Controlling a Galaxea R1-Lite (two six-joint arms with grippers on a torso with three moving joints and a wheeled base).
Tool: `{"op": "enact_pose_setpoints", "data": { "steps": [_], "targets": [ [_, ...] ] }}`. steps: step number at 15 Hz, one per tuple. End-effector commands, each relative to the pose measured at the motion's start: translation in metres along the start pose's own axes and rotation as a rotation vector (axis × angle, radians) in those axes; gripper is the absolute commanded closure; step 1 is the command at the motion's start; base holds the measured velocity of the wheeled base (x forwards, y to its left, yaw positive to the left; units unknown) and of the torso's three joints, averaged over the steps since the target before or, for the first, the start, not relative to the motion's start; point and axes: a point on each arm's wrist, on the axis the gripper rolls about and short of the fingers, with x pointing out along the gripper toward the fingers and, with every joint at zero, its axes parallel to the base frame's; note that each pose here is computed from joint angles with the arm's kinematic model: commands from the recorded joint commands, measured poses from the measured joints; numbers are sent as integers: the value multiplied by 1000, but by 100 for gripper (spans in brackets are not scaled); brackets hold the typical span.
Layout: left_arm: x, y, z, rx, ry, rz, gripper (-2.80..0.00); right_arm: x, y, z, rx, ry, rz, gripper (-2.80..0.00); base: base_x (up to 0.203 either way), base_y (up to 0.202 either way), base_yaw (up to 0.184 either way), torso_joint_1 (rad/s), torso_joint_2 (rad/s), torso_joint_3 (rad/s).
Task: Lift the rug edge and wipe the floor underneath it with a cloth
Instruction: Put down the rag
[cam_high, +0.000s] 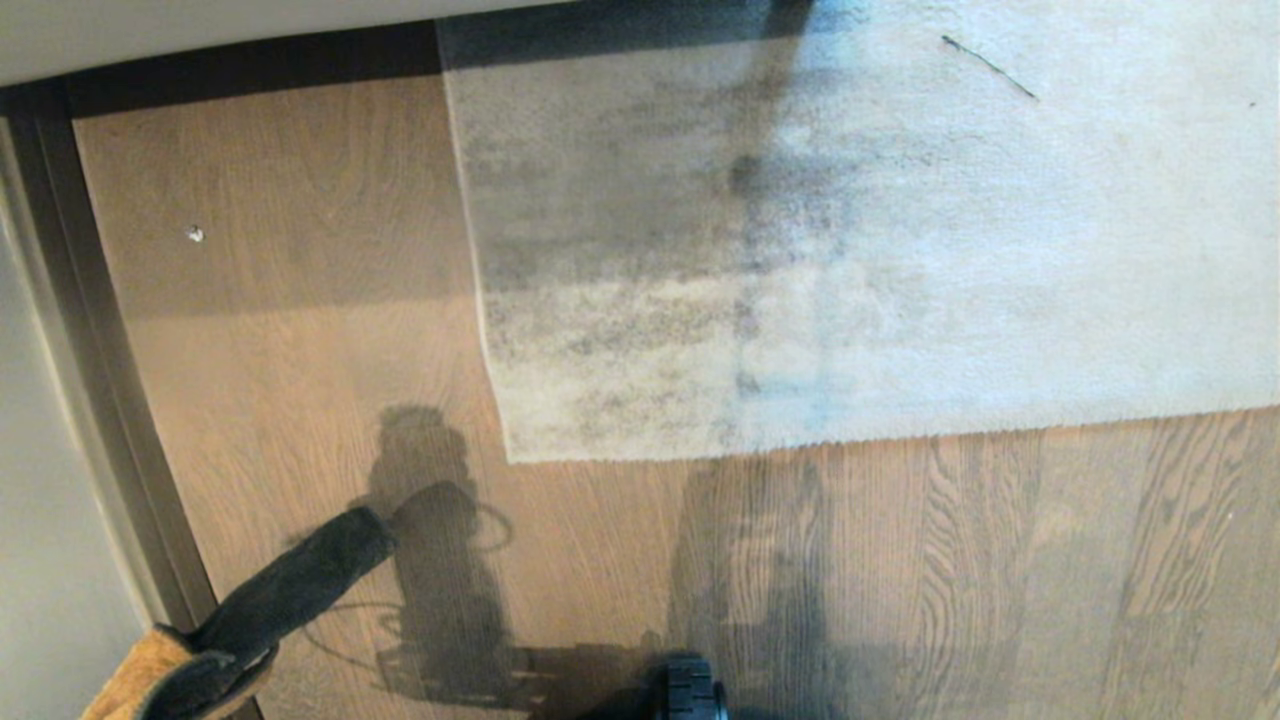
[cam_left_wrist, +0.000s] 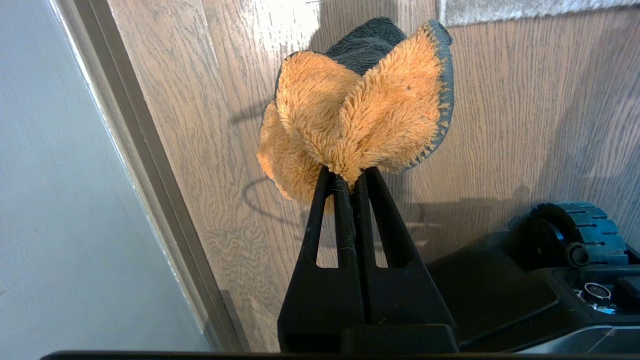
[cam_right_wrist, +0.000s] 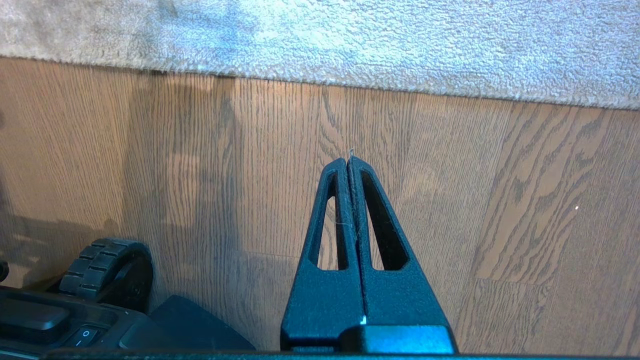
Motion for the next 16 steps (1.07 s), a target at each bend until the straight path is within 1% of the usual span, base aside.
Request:
{"op": "enact_pose_setpoints", "data": {
  "steps": [1, 16],
  "targets": [
    [0, 0, 0, 0, 0, 0, 0, 0, 0, 0, -2, 0, 1, 0, 0, 0, 0, 0, 0, 0],
    [0, 0, 0, 0, 0, 0, 0, 0, 0, 0, -1, 2, 1, 0, 0, 0, 0, 0, 0, 0]
  ]
}}
